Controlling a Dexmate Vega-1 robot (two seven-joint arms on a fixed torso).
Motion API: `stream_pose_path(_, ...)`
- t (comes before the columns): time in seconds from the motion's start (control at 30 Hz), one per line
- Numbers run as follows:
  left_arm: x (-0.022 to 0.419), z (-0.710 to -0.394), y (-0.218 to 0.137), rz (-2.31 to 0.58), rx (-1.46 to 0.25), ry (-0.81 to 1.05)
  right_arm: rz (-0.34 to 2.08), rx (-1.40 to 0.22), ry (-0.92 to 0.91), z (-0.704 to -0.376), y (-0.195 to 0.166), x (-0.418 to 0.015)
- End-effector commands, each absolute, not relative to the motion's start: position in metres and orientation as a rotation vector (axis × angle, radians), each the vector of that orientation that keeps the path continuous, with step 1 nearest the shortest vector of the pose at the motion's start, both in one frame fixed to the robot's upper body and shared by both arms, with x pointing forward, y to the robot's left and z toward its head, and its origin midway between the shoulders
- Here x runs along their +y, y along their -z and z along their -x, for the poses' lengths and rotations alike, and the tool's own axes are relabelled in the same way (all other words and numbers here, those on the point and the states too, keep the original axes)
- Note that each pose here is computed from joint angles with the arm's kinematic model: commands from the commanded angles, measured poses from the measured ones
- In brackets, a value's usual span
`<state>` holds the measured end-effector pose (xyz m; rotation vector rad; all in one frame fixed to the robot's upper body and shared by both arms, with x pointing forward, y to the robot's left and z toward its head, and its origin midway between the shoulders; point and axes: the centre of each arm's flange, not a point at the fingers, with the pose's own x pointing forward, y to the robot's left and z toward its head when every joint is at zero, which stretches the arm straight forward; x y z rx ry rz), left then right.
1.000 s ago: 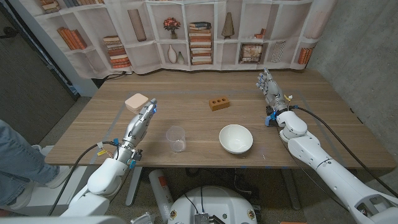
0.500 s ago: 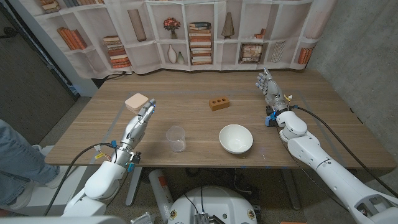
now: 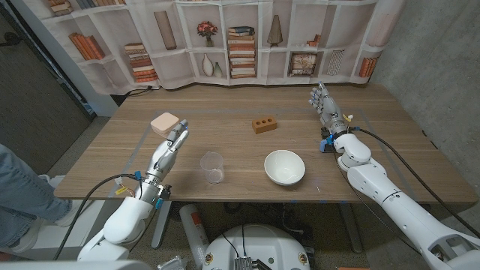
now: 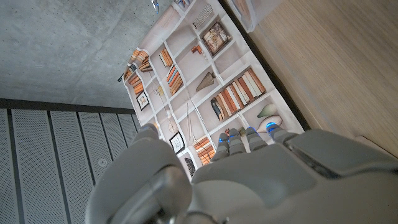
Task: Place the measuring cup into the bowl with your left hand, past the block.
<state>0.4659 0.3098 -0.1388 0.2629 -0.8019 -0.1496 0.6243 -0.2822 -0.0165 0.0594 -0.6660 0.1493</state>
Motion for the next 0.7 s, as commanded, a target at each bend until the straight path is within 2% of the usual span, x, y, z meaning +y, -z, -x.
stream_pose_path(0.03, 0.303, -0.459, 0.141, -0.318, -0.798, 0.117, -0.07, -0.668, -0.145, -0.624, 0.018, -0.287)
stream_pose_path(0.7, 0.29, -0.447, 0.137, -0.425, -0.794, 0.075, -0.085, -0.671, -0.149, -0.625, 0.025, -0.289)
